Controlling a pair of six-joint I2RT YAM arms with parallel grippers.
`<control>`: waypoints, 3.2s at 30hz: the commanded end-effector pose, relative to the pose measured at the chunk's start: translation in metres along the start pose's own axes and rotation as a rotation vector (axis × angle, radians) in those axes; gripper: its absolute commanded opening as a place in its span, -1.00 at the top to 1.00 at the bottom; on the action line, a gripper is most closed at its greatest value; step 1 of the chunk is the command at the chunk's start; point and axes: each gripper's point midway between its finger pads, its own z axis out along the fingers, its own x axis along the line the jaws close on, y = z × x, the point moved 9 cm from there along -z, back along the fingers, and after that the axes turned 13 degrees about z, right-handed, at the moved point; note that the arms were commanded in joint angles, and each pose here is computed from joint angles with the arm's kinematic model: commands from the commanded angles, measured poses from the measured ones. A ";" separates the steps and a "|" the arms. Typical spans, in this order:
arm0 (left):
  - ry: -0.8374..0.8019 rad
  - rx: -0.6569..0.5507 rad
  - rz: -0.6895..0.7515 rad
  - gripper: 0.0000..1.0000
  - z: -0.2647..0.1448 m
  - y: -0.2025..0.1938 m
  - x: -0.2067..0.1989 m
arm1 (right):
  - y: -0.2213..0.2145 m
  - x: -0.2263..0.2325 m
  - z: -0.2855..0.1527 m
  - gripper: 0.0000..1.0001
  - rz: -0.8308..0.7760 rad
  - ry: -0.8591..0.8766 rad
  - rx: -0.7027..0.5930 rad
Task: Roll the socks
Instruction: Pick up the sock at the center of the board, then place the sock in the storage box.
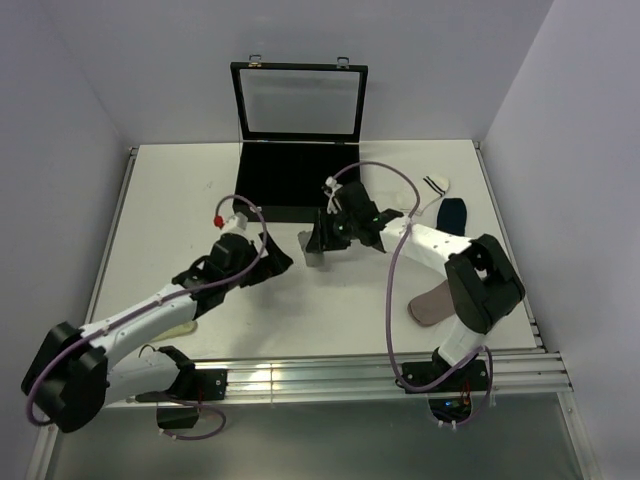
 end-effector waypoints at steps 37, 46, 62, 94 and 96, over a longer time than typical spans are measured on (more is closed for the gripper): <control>0.383 -0.364 0.188 -0.94 -0.093 0.090 0.065 | 0.198 -0.048 -0.020 1.00 -0.436 -0.063 -0.123; 0.438 -0.365 0.212 -0.93 -0.094 0.088 0.072 | 0.186 -0.062 -0.012 1.00 -0.470 -0.076 -0.001; 0.465 -0.376 0.210 -0.92 -0.093 0.089 0.074 | 0.178 -0.079 -0.006 1.00 -0.486 -0.215 0.115; 0.502 -0.343 0.202 -0.91 -0.085 0.087 0.079 | 0.151 -0.117 0.036 1.00 -0.482 -0.446 0.327; 0.504 -0.338 0.201 -0.91 -0.084 0.087 0.080 | 0.150 -0.119 0.038 1.00 -0.475 -0.475 0.337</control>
